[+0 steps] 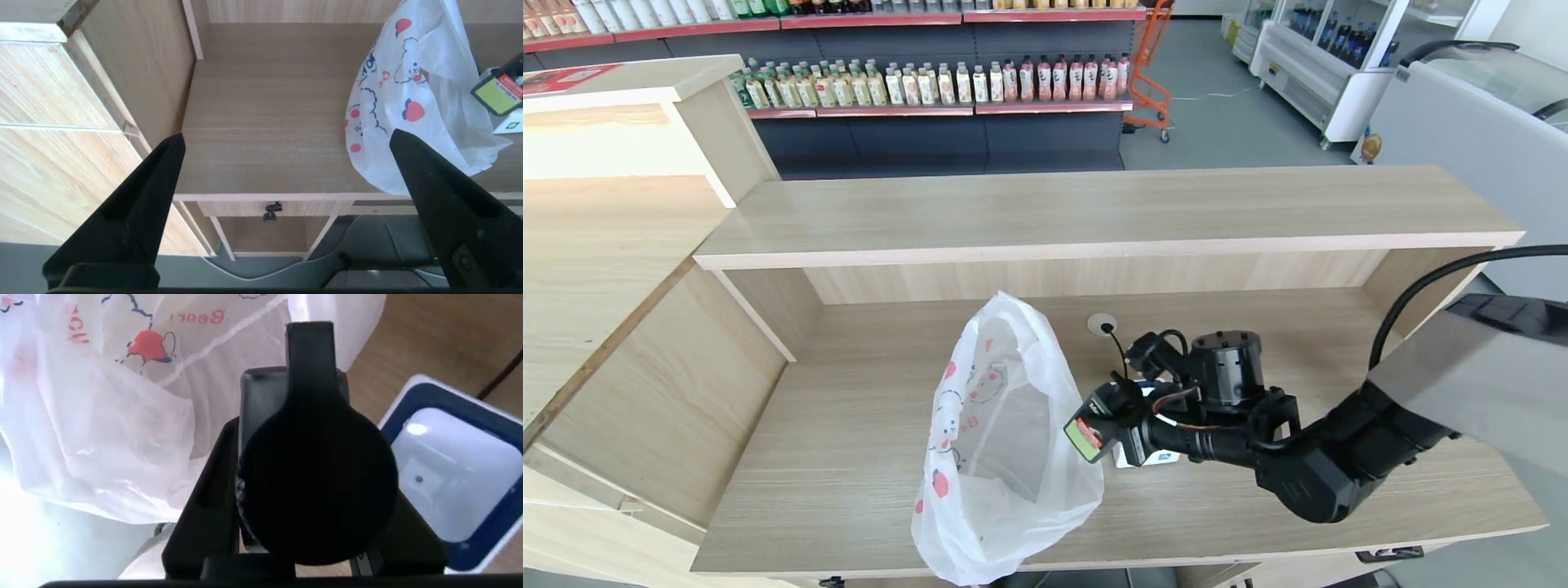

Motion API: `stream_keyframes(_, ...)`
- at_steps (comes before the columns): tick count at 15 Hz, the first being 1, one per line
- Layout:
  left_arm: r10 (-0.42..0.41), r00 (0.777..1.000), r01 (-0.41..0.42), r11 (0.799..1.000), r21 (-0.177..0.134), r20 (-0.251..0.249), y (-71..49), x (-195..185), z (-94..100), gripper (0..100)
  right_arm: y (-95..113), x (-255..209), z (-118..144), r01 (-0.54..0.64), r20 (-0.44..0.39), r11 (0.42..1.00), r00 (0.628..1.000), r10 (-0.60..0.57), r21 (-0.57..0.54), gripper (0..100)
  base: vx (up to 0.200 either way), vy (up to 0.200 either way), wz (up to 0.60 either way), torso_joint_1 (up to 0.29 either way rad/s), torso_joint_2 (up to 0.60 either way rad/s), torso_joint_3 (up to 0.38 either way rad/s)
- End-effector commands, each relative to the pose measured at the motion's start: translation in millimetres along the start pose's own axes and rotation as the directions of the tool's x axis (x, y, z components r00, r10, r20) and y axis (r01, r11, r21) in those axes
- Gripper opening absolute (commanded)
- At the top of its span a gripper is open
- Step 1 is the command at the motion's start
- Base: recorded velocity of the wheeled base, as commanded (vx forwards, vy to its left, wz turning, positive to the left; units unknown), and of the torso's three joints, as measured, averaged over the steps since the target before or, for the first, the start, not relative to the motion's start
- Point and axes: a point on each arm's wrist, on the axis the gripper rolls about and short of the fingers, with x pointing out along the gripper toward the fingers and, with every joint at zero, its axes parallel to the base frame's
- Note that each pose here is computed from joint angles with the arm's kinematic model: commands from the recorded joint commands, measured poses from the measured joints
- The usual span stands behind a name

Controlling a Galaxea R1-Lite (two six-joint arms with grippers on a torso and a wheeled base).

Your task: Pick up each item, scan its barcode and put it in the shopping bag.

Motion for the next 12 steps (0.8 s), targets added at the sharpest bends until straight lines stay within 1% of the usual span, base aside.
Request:
stream_keyframes(1,0.000,1.000,0.000,1.000,-0.001,0.000,0.0,0,0.0,100,4,38,-11,-0.045,-0.007,0.996,0.999,0.044,-0.075,0,0.000,0.000,0.00,0.000,0.00,0.000)
stream_keyframes(2,0.000,1.000,0.000,1.000,-0.001,0.000,0.0,0,0.0,100,6,48,-10,-0.054,0.005,0.992,0.998,0.055,-0.112,0,0.000,0.000,0.00,0.000,0.00,0.000)
stream_keyframes(5,0.000,1.000,0.000,1.000,-0.001,0.000,0.0,0,0.0,100,13,73,-10,-0.074,0.028,0.982,0.996,0.080,-0.175,0,0.000,0.000,0.00,0.000,0.00,0.000)
stream_keyframes(7,0.000,1.000,0.000,1.000,-0.001,0.000,0.0,0,0.0,100,13,87,-13,-0.074,0.039,0.973,0.996,0.085,-0.220,0,0.000,0.000,0.00,0.000,0.00,0.000)
stream_keyframes(8,0.000,1.000,0.000,1.000,-0.001,0.000,0.0,0,0.0,100,12,93,-16,-0.073,0.036,0.962,0.996,0.085,-0.262,0,0.000,0.000,0.00,0.000,0.00,0.000)
stream_keyframes(9,0.000,1.000,0.000,1.000,-0.001,0.000,0.0,0,0.0,100,12,95,-19,-0.073,0.033,0.957,0.996,0.085,-0.281,0,0.000,0.000,0.00,0.000,0.00,0.000)
stream_keyframes(10,0.000,1.000,0.000,1.000,-0.001,0.000,0.0,0,0.0,100,11,99,-26,-0.074,0.020,0.943,0.996,0.085,-0.326,0,0.000,0.000,0.00,0.000,0.00,0.000)
stream_keyframes(12,0.000,1.000,0.000,1.000,-0.001,0.000,0.0,0,0.0,100,13,101,-30,-0.080,0.011,0.931,0.996,0.090,-0.355,0,0.000,0.000,0.00,0.000,0.00,0.000)
